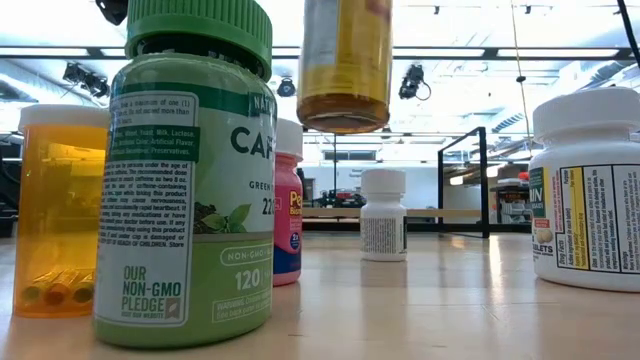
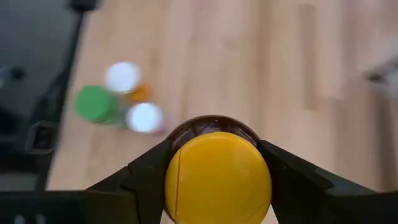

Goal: Pick and place medicine bottles onto shelf by color
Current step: Put the yellow pill bottle on the shelf

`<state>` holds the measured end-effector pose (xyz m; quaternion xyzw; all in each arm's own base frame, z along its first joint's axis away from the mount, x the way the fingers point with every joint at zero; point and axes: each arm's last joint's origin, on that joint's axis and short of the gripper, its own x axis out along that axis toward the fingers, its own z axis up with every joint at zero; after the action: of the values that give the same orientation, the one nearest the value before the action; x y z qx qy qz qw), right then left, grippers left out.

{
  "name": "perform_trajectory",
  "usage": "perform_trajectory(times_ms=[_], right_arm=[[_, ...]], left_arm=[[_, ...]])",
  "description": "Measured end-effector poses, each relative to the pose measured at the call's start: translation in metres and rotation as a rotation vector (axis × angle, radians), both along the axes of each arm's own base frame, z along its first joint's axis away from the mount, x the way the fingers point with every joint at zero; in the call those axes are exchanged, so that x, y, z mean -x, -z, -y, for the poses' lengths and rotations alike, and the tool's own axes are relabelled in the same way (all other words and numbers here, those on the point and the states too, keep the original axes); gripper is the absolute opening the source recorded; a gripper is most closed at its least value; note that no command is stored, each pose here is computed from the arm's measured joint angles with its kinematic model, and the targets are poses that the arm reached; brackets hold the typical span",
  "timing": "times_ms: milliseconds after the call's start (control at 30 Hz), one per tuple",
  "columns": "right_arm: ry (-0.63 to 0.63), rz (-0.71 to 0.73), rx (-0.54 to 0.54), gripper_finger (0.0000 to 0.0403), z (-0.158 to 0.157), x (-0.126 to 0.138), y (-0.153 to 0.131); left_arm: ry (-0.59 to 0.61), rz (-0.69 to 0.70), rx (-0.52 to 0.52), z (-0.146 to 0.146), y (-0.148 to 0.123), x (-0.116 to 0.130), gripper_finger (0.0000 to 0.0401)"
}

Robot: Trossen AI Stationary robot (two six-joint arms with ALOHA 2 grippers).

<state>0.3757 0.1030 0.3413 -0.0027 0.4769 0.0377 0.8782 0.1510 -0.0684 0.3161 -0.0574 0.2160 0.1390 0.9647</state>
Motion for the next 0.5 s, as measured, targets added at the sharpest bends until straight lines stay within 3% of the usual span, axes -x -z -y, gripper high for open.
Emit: perform_trajectory(times_ms=[300, 500], right_arm=[[0.397, -0.051, 0.005, 0.0233, 0.079, 0.026, -0.026], [0.774, -0.141, 0.005, 0.0235, 0.131, 0.040, -0.021]], left_arm=[[0.000, 0.001, 0.001, 0.000, 0.000, 0.000, 0.0176], [0.000, 0.001, 0.001, 0.000, 0.000, 0.000, 0.0173]])
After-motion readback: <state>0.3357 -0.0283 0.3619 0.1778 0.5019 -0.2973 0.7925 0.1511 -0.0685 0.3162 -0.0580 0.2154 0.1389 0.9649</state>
